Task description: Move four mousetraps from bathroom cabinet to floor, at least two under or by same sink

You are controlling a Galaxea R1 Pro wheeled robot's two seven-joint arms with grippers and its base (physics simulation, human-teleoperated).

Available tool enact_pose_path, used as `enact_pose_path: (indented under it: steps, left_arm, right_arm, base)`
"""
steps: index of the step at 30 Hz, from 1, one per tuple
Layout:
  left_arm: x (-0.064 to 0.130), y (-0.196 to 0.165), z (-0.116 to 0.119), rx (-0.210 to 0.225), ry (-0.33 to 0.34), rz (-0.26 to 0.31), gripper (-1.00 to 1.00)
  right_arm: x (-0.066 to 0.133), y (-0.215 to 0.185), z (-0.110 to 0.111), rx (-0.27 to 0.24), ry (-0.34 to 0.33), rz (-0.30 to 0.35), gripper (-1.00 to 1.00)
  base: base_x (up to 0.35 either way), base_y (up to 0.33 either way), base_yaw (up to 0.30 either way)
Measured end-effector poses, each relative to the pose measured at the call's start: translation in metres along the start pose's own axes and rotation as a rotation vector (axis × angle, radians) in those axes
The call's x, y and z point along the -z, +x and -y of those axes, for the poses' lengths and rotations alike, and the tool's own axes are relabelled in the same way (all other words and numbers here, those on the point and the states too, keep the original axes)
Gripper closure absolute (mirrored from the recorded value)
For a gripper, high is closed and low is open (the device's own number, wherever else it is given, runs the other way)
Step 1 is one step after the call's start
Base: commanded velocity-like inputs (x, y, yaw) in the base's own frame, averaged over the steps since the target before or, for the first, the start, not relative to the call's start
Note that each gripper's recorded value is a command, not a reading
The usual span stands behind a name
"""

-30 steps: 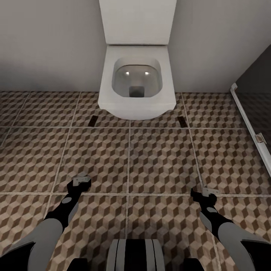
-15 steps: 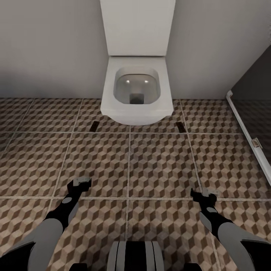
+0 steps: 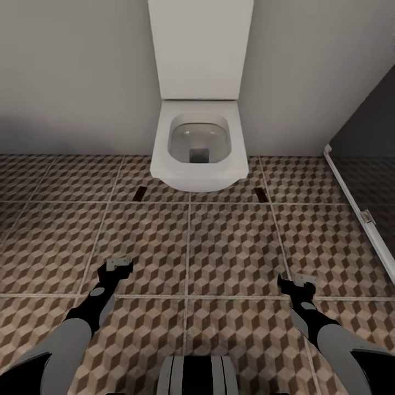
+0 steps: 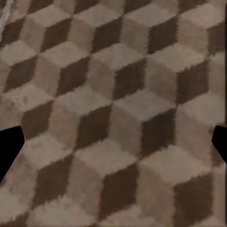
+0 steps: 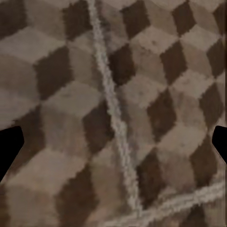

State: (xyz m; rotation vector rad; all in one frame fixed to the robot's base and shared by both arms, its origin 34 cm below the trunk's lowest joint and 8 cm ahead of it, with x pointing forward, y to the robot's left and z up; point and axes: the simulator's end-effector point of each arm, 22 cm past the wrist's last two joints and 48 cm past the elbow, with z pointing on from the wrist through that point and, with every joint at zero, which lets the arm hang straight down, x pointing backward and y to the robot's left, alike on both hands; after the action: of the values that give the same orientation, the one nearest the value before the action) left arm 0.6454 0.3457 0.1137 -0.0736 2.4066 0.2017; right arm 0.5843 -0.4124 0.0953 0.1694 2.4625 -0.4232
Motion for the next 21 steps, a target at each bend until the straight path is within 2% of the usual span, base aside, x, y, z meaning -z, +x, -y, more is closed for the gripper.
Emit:
enact_pose_path:
  steps: [21]
  left_arm:
    - [0.018,-0.055,-0.003,0.016,0.000,0.080,-1.00]
  right_arm:
    - [0.017,-0.053,0.004,-0.027,-0.008,0.080,-1.00]
  base:
    - [0.000,0.000,0.000]
